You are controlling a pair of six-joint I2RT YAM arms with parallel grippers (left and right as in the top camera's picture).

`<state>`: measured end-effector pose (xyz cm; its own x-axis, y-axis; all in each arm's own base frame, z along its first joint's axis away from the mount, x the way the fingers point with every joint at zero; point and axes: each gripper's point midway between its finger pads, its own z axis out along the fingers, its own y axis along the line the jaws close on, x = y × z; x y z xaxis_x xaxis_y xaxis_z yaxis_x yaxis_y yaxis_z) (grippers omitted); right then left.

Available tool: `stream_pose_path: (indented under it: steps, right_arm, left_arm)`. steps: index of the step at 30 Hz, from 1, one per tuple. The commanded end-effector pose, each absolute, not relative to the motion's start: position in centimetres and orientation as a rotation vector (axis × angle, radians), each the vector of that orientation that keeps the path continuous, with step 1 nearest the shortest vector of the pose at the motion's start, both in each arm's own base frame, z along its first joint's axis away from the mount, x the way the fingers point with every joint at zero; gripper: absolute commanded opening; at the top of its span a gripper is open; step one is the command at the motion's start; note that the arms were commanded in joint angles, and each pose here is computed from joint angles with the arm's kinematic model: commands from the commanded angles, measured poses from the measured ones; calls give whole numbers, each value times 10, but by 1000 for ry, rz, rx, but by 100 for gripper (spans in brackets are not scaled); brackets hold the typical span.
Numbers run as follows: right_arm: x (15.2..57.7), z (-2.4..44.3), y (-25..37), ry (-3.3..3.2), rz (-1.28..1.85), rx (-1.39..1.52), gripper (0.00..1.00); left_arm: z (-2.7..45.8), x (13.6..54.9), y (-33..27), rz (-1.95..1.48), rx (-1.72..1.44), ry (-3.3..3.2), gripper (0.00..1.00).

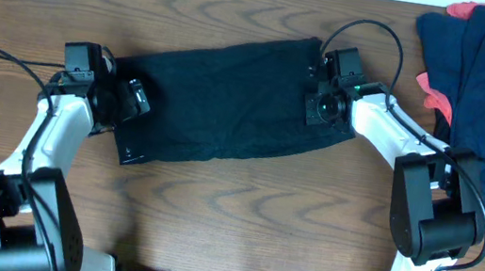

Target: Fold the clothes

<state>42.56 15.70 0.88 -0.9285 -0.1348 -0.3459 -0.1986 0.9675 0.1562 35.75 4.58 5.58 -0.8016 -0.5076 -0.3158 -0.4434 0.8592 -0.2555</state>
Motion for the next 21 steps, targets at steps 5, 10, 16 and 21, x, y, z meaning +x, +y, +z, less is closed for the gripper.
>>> stream_pose_path:
  steps: [5,10,16,21]
  right_arm:
    - [413,-6,115,2893,109,22,1]
    - [395,-12,79,2989,38,126,1]
    - [376,-15,44,3079,1,255,1]
    - [355,-14,48,3169,131,316,1]
  left_arm:
    - [82,369,48,-237,-657,2590,98]
    - [81,368,48,-237,-659,2597,98]
    - [80,365,47,-237,-663,2606,98]
    - [77,358,45,-237,-675,2639,98]
